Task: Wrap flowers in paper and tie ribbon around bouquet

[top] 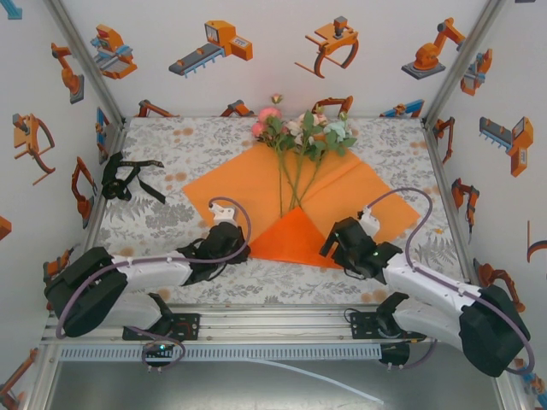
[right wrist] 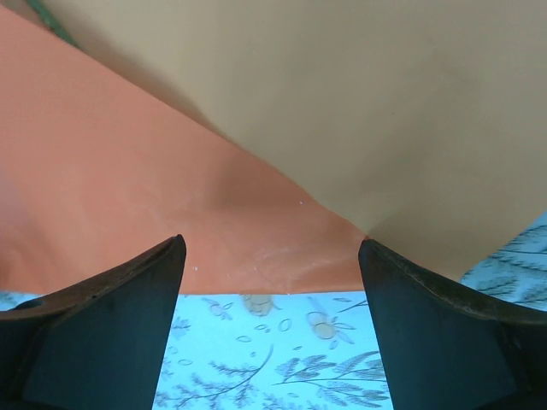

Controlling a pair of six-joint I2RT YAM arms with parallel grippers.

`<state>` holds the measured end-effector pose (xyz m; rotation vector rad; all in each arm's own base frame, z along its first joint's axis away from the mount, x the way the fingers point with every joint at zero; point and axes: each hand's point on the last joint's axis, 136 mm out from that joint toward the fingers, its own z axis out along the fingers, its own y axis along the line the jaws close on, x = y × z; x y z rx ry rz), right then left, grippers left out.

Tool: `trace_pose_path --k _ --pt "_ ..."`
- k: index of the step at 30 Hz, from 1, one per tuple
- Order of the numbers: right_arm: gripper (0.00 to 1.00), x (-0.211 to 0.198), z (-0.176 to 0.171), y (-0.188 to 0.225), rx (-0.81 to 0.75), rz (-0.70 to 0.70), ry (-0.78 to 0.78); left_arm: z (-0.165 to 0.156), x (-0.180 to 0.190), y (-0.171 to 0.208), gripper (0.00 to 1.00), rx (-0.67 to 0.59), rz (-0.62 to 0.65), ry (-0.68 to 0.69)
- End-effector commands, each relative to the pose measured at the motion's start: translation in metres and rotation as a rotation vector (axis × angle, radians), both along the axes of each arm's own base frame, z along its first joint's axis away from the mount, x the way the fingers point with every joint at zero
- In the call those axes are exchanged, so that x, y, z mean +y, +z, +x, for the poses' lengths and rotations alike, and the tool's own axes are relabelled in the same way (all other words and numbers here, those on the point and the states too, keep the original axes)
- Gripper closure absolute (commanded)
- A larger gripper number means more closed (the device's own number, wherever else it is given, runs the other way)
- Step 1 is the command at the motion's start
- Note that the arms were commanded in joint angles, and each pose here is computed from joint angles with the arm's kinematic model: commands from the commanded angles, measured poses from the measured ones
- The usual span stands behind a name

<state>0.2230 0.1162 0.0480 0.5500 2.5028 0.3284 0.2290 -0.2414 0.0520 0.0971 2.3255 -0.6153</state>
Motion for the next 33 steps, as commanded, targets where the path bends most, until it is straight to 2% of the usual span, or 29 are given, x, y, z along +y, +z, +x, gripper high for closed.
trace_pose_path --k 1,5,8,12,16,22,24,27,33 --pt "0.24 -0.036 -0.011 -0.012 0.095 -0.168 -0.008 -0.047 0.011 -0.040 0.77 0.219 0.029 -0.030" --pt "0.22 -0.043 -0.002 -0.004 0.093 -0.195 0.003 -0.046 0.009 -0.028 0.76 0.193 0.032 -0.015" --pt "0.20 -0.033 0.007 0.020 0.043 -0.176 0.064 -0.034 0.011 -0.009 0.68 0.120 0.066 -0.005" --pt "0.20 -0.012 0.009 0.051 -0.010 -0.110 0.146 -0.024 0.003 0.032 0.60 -0.016 0.136 -0.101" --pt "0.20 0.006 -0.002 0.068 -0.052 -0.112 0.194 -0.030 -0.003 0.059 0.59 -0.089 0.155 -0.176" --pt "0.30 0.044 -0.018 0.062 -0.045 -0.041 0.262 -0.058 -0.039 0.083 0.62 -0.115 0.061 -0.339" --pt "0.30 0.049 -0.017 0.049 -0.028 -0.049 0.275 -0.063 -0.055 0.079 0.62 -0.099 0.044 -0.386" --pt "0.30 0.055 -0.011 0.035 -0.028 -0.078 0.307 -0.059 -0.067 0.062 0.62 -0.076 0.064 -0.375" --pt "0.30 0.048 -0.006 0.011 0.010 -0.192 0.322 -0.039 -0.044 0.020 0.62 -0.038 0.150 -0.182"
